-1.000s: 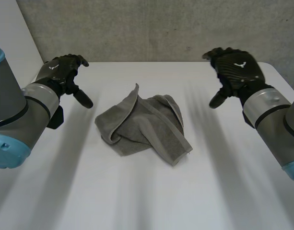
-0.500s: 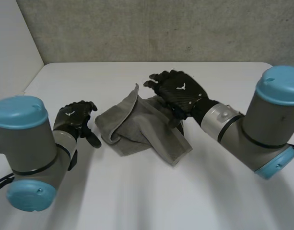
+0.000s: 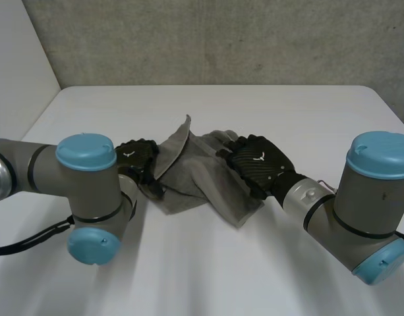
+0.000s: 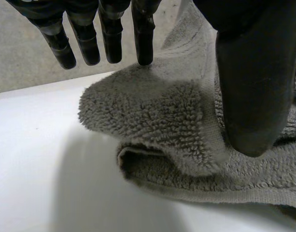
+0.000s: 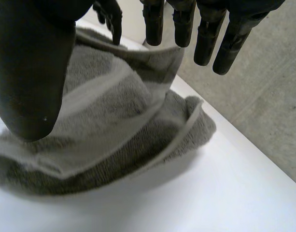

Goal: Fold the towel.

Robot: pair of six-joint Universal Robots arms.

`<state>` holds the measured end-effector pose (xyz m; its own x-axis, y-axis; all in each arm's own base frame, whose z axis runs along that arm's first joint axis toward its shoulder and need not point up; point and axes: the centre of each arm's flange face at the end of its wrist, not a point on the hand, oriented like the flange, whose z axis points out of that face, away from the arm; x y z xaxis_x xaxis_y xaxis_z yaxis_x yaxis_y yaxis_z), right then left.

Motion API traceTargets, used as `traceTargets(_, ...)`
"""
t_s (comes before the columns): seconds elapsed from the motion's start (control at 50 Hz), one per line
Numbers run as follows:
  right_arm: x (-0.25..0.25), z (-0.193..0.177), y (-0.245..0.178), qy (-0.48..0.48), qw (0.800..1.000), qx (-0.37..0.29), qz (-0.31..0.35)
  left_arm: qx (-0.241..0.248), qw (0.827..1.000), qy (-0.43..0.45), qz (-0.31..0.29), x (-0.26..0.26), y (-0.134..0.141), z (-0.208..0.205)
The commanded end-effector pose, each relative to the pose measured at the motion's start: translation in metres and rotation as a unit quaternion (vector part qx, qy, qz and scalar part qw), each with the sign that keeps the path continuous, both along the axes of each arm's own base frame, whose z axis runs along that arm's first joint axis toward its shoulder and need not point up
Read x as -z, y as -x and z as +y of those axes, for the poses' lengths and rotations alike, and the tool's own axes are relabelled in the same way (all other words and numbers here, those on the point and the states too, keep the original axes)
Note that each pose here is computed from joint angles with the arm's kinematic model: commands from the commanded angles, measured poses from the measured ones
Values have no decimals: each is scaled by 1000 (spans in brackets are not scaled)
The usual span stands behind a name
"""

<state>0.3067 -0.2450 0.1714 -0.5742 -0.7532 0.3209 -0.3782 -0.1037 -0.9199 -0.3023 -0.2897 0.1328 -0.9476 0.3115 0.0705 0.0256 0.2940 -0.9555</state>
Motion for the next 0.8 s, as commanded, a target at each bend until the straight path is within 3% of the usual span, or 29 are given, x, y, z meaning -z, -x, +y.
traceTargets(0.02,4,-5,3,20,999,19,26,6,1000,12,1,5,8,-5)
traceTargets(0.26,1,-8,6,22,999,27,24,7,995,93,29,7,20,-27)
traceTargets(0.38,-7,-16,8,33,999,38,18,22,989,142,27,-20,27,-23)
traceTargets(0.48,-44,-50,37,78,991,110,-5,40,982,178,46,-52,38,-13)
traceTargets(0.58,-76,-73,65,105,980,167,-37,106,967,217,79,-81,67,10)
traceTargets(0.62,-87,-81,77,112,975,184,-51,173,953,231,94,-89,91,34)
traceTargets(0.64,-99,-88,90,120,970,201,-66,173,953,231,94,-89,91,34)
traceTargets(0.68,-110,-94,102,128,965,217,-78,235,937,237,108,-92,116,60)
traceTargets(0.8,-133,-103,129,143,957,235,-96,294,922,223,115,-72,148,93)
